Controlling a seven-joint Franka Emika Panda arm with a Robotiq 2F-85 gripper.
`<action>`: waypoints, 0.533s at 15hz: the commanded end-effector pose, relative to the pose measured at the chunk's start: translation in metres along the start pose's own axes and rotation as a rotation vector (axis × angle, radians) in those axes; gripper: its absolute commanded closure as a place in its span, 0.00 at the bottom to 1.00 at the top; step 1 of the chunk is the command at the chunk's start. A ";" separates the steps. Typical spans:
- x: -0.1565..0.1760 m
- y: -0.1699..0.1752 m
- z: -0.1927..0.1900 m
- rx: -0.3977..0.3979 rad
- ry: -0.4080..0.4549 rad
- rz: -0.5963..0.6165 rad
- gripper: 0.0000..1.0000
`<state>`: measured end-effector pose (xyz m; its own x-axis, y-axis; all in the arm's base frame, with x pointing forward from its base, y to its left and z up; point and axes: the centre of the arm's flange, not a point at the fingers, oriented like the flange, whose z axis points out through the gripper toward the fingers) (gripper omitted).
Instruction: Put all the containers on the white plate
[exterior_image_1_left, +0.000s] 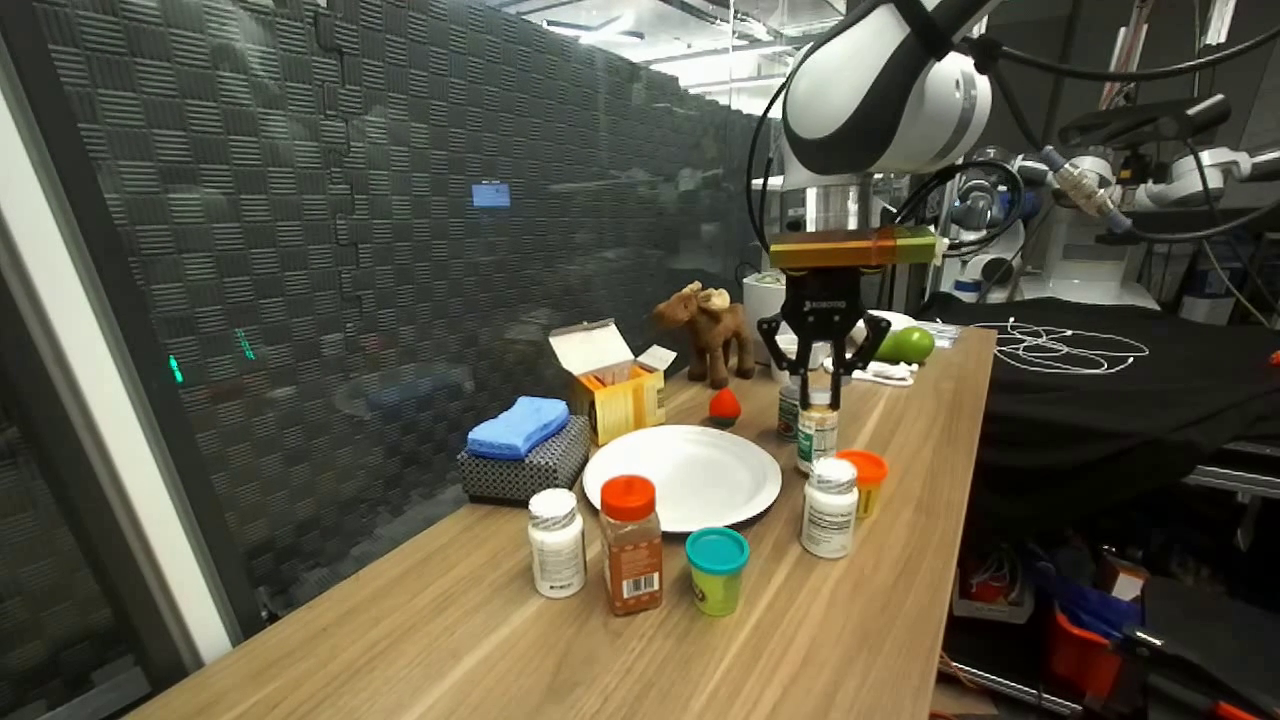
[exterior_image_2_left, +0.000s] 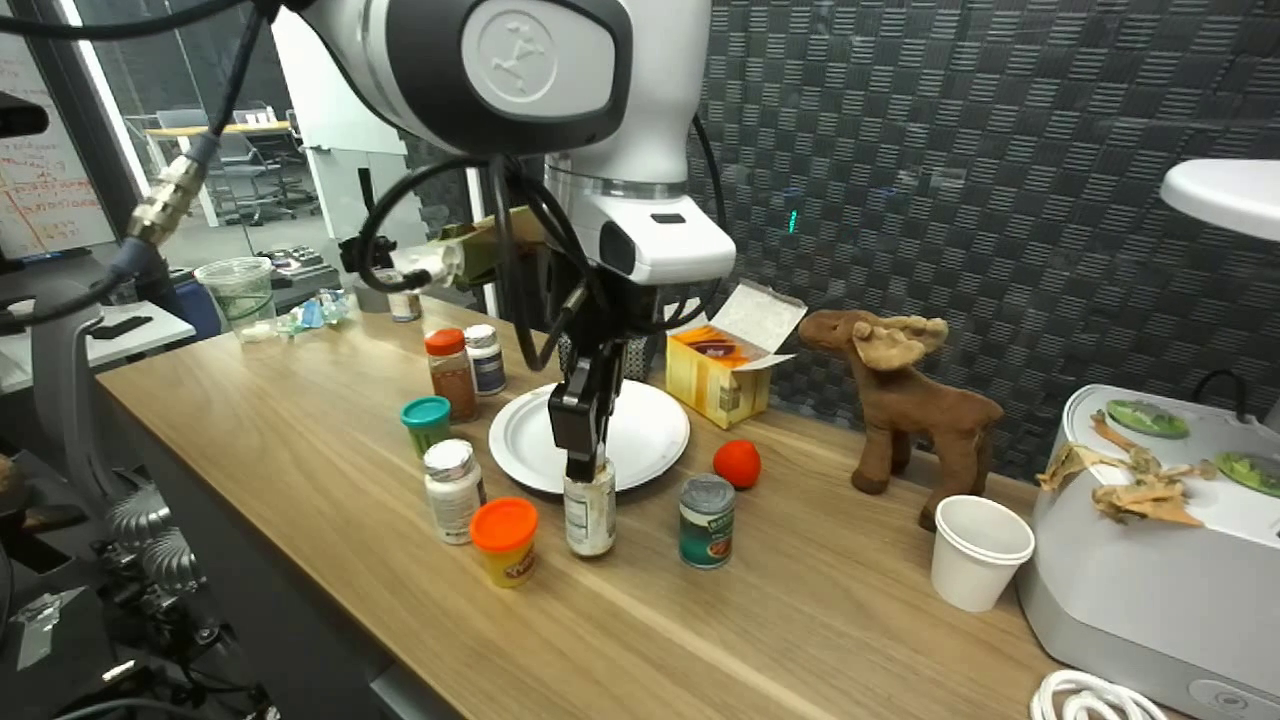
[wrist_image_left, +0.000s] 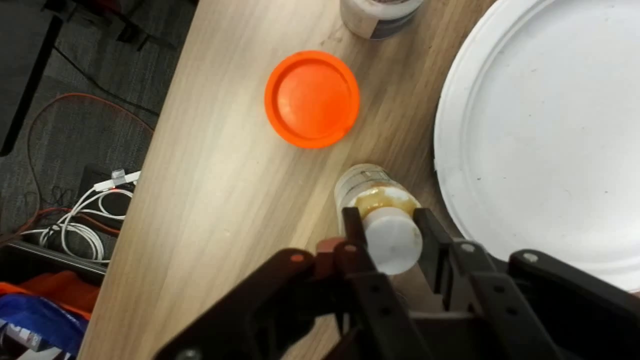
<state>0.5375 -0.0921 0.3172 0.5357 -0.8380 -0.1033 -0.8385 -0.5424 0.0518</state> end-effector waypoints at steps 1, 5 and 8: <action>-0.029 -0.006 -0.048 0.016 0.067 -0.011 0.86; -0.045 -0.039 -0.089 0.009 0.160 -0.070 0.86; -0.045 -0.073 -0.107 0.016 0.177 -0.147 0.87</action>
<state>0.5531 -0.0355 0.4022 0.6205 -0.7827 0.0487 -0.7842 -0.6200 0.0259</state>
